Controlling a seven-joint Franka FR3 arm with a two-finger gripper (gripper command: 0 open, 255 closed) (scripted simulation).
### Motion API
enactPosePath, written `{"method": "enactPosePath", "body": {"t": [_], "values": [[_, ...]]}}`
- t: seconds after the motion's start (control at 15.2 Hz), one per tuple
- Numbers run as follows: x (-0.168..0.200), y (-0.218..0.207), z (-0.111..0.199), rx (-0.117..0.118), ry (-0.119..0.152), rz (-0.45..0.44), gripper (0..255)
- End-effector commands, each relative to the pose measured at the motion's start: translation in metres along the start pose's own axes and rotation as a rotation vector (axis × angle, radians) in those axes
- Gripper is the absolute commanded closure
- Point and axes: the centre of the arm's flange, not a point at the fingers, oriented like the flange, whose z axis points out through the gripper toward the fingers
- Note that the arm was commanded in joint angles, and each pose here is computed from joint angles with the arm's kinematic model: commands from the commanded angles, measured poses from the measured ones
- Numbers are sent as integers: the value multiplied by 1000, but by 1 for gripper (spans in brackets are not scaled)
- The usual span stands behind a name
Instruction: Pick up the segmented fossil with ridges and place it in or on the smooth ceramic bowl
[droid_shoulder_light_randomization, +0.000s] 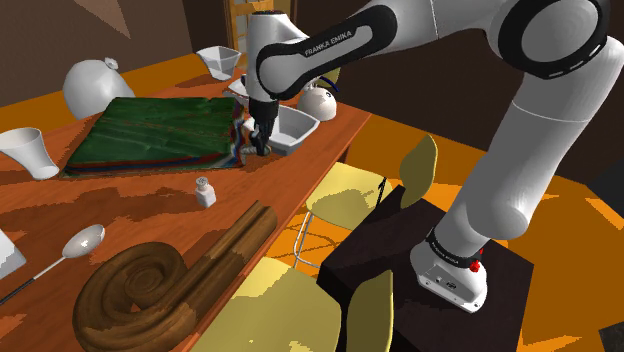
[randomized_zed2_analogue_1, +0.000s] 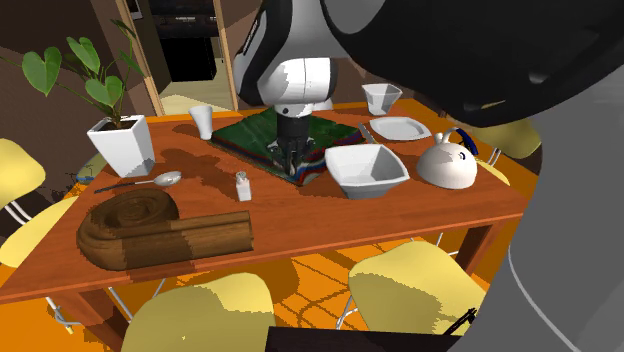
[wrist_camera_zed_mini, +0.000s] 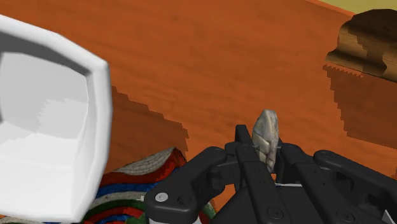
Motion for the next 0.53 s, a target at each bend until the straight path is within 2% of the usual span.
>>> {"method": "enactPosePath", "body": {"t": [0.0, 0.26, 0.46], "values": [[1, -1, -11, 0, 0, 0, 255], [2, -2, -30, 0, 0, 0, 255], [3, 38, -32, 0, 0, 0, 255]]}}
